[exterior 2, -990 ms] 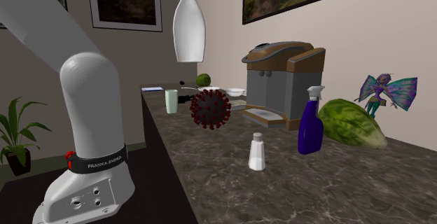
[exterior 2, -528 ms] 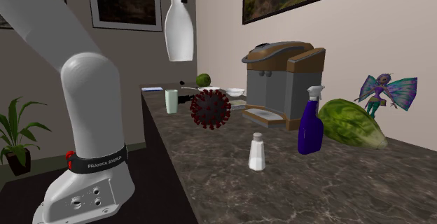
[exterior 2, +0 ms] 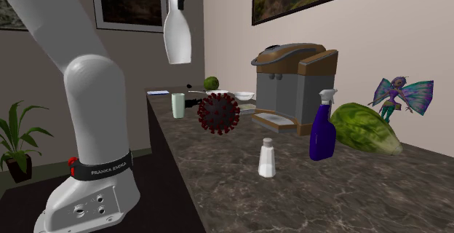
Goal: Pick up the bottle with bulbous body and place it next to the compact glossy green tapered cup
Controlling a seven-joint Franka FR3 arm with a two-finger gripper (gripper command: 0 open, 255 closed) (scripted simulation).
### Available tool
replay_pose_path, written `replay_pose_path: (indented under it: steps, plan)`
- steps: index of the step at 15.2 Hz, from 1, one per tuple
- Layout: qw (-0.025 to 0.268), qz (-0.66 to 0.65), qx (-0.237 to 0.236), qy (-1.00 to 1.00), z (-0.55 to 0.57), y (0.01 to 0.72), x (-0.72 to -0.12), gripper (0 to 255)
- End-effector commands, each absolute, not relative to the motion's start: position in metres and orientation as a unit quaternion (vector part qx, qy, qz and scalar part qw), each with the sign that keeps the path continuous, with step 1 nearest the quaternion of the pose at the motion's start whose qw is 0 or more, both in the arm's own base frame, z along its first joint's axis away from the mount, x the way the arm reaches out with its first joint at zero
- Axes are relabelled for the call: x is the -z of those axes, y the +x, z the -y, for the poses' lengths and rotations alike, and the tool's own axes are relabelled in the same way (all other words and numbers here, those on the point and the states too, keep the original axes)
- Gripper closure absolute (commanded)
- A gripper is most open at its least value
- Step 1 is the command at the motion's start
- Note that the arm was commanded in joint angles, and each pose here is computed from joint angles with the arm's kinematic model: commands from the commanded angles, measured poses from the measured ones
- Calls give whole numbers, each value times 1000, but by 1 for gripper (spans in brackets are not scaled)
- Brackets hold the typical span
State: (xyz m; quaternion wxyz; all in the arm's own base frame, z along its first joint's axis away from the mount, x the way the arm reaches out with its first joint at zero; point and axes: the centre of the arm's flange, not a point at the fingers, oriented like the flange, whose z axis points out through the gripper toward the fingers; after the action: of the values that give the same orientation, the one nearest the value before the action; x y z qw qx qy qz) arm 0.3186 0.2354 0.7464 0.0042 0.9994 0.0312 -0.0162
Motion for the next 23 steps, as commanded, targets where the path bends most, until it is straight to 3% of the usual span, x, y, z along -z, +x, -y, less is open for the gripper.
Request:
replay_pose_path:
  steps: [1,15,23]
  plan:
    - [3,-31,16,999,-264,320,-746,255]
    - [3,-31,16,999,-450,330,-747,255]
    - [3,-31,16,999,-450,330,-705,255]
